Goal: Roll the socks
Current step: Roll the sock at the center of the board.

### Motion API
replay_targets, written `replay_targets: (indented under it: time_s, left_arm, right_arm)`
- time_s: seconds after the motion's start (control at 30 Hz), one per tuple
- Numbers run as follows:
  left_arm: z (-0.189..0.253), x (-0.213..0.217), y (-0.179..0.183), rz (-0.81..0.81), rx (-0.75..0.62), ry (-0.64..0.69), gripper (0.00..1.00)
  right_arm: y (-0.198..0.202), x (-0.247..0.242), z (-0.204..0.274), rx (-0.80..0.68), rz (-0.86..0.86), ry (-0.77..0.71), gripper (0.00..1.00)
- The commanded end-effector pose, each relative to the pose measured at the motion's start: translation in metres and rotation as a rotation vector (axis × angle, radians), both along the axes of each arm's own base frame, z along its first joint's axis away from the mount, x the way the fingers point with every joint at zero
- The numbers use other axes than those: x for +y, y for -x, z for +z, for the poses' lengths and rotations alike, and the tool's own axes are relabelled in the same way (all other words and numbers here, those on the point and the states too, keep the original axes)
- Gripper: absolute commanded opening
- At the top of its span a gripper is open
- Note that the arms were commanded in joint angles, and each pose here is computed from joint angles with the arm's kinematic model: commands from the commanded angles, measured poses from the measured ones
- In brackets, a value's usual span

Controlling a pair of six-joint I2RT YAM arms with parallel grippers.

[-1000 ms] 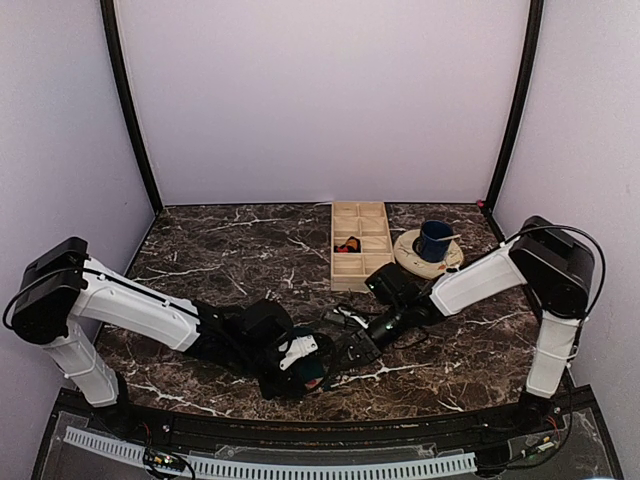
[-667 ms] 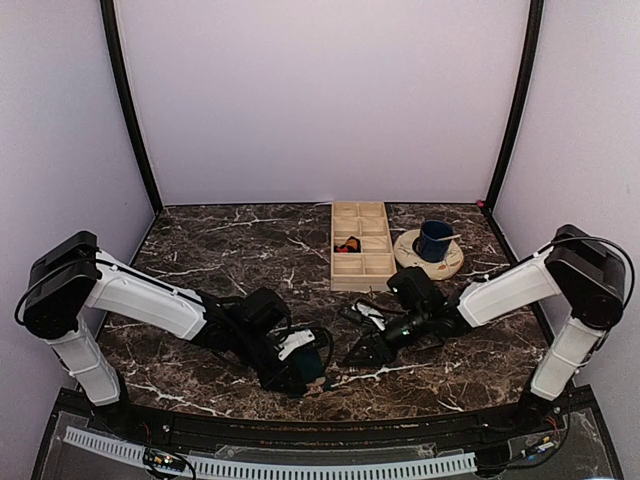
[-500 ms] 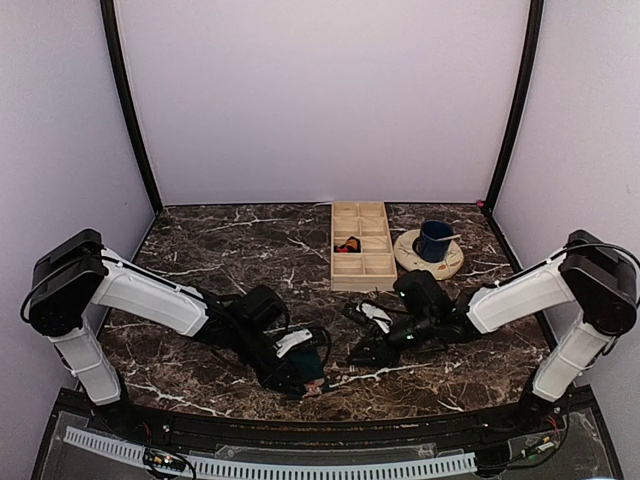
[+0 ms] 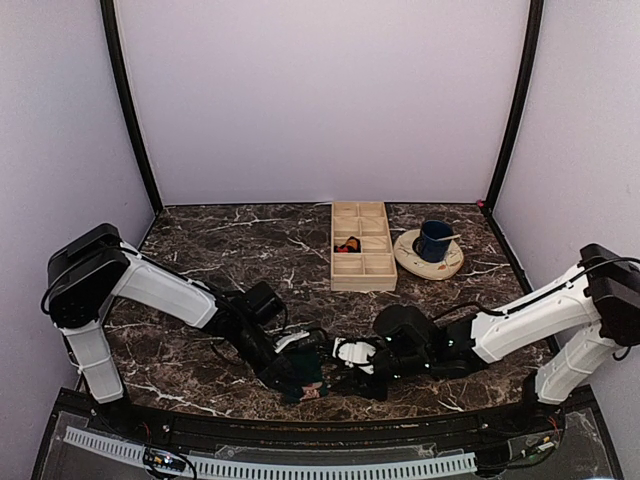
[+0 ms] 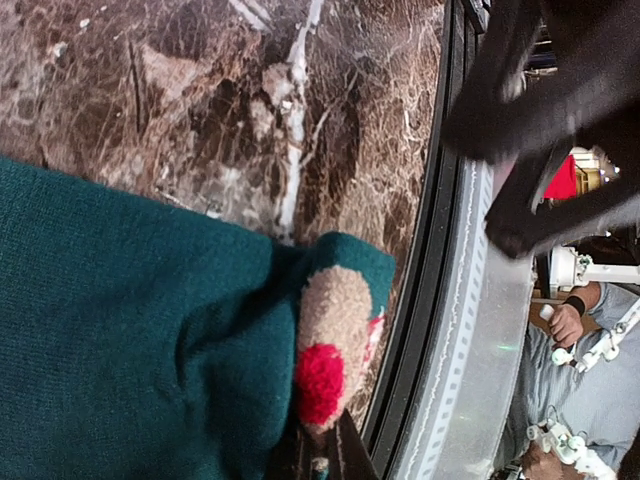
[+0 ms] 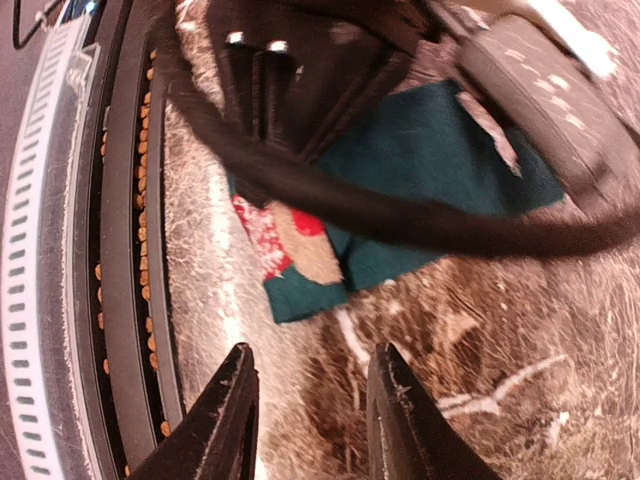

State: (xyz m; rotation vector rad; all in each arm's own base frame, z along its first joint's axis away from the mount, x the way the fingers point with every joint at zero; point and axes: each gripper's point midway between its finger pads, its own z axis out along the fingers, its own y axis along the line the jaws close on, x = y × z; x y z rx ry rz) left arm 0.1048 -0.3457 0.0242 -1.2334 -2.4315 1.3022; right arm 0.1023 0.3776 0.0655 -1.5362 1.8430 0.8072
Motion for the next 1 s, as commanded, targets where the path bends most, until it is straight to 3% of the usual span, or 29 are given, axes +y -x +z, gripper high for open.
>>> replay_targets:
  time_s: [0.0, 0.97]
  left_arm:
    - [-0.013, 0.018, 0.010, -0.008, 0.079, -0.085, 0.00]
    - [-0.012, 0.025, 0.014, -0.022, 0.155, -0.049, 0.00]
  right_arm:
    - [0.005, 0.018, -0.001, -0.160, 0.058, 0.052, 0.34]
    - [0.015, 0.053, -0.038, -0.333, 0.210, 0.220, 0.34]
